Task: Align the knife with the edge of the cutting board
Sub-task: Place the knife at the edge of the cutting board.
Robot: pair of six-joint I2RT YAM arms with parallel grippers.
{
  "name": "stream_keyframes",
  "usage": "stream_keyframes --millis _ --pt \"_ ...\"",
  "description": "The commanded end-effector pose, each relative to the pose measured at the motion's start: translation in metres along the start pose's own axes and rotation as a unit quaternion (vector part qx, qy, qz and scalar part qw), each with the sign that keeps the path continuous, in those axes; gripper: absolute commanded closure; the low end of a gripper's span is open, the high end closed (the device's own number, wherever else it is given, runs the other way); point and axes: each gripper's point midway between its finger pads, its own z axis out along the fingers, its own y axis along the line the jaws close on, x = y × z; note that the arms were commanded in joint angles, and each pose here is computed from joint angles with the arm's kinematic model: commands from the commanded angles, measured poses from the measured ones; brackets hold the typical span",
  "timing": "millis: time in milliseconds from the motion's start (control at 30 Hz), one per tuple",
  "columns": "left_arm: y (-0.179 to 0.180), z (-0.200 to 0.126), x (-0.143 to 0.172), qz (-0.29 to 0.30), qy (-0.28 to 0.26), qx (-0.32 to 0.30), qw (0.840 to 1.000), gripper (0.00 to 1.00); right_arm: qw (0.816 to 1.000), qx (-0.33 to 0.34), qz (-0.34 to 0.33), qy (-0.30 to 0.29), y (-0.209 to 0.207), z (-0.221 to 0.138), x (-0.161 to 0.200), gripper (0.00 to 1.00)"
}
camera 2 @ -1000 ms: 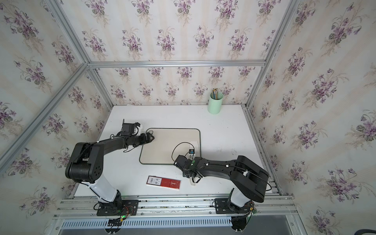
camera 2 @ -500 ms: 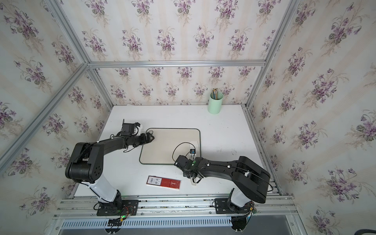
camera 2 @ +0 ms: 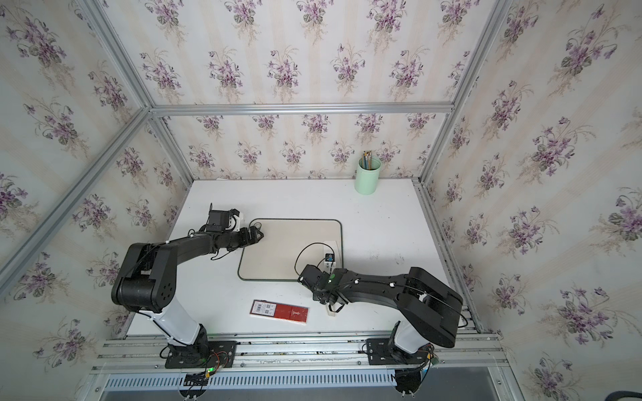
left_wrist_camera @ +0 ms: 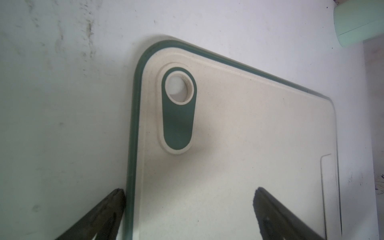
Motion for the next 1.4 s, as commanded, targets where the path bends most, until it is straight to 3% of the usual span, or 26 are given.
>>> stream_keyframes --millis 0,467,833,1233,1367 --pt "0.0 0.001 0.014 -0.014 0.027 0.005 1.0 0.0 1.0 0.002 0.01 -0.012 -0.001 -0.002 -0.004 0.72" --pt "0.0 0.0 0.014 -0.015 0.028 0.005 1.0 0.0 1.0 0.013 0.009 0.01 -0.005 0.008 0.007 0.66" --pt "0.0 0.0 0.014 -0.014 0.027 0.005 1.0 0.01 1.0 0.01 0.015 0.01 -0.004 0.01 0.009 0.73" --pt "-0.001 0.0 0.015 -0.014 0.027 0.006 1.0 0.0 1.0 0.006 0.018 0.012 -0.003 0.011 0.009 0.72" --pt "-0.001 0.0 0.015 -0.015 0.028 0.005 0.999 0.0 1.0 0.007 0.018 0.012 -0.004 0.011 0.01 0.6"
